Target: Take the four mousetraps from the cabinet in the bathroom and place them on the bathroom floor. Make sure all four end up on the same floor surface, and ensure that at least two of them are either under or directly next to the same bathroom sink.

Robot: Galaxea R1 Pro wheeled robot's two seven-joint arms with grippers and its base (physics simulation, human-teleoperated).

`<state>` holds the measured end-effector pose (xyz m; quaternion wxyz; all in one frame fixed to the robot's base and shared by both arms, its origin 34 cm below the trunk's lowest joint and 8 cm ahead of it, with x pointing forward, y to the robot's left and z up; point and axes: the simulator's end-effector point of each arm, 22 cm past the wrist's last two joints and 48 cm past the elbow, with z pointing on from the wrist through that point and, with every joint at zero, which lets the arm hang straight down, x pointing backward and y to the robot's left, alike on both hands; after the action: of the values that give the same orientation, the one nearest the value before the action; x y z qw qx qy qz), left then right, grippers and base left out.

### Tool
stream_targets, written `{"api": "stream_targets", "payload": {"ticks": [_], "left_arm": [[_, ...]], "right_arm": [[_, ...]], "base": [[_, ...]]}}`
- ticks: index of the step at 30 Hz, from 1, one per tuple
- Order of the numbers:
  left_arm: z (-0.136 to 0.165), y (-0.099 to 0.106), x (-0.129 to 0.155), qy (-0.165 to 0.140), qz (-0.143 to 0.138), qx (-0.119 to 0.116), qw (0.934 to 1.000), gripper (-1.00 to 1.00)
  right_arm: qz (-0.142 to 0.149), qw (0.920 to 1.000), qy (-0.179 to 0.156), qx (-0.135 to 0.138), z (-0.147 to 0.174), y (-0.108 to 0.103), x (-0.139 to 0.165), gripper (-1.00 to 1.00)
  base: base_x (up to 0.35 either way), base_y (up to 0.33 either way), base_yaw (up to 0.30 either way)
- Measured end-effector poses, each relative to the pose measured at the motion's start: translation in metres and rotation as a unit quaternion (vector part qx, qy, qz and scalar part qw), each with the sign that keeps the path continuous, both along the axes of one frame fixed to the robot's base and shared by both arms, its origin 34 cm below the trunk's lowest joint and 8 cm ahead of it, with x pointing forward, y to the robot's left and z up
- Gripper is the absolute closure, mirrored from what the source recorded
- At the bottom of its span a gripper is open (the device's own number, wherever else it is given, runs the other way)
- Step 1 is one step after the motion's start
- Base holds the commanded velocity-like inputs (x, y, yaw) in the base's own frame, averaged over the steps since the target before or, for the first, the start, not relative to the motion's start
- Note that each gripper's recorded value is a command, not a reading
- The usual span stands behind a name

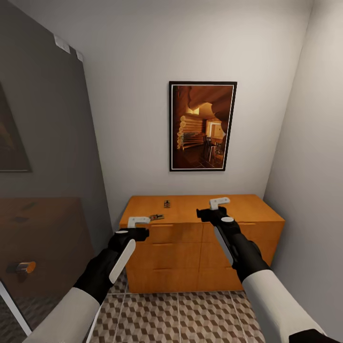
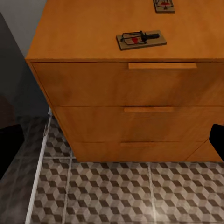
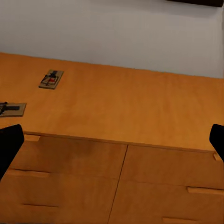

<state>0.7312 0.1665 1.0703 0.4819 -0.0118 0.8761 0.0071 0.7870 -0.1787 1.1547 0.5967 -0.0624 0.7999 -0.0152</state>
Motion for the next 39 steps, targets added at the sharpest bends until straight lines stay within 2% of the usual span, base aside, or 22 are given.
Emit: {"api": "stream_targets", "payload": {"ticks": [8,22,39], "left_arm": [[-0.002,0.000,0.000,0.002,0.000,0.000,1.0000,-1.00],[-0.002,0.000,0.000,0.002,0.000,-0.004,1.0000,-1.00],[-0.002,0.002,0.000,0.002,0.002,-0.005,1.0000,-1.00]], "right_arm": [[0.002,1.0000,0.000,-0.001,-0.010,0.001,0.001,-1.00],[0.002,1.0000,0.002,-0.002,-0.012,0.001,0.001,-1.00],[0.002,1.0000,0.001,-0.002,-0.012,0.001,0.001,-1.00]], "base": [[0.000,0.000,-0.056],[0.000,0.000,-0.216],[0.000,0.000,-0.019]]}}
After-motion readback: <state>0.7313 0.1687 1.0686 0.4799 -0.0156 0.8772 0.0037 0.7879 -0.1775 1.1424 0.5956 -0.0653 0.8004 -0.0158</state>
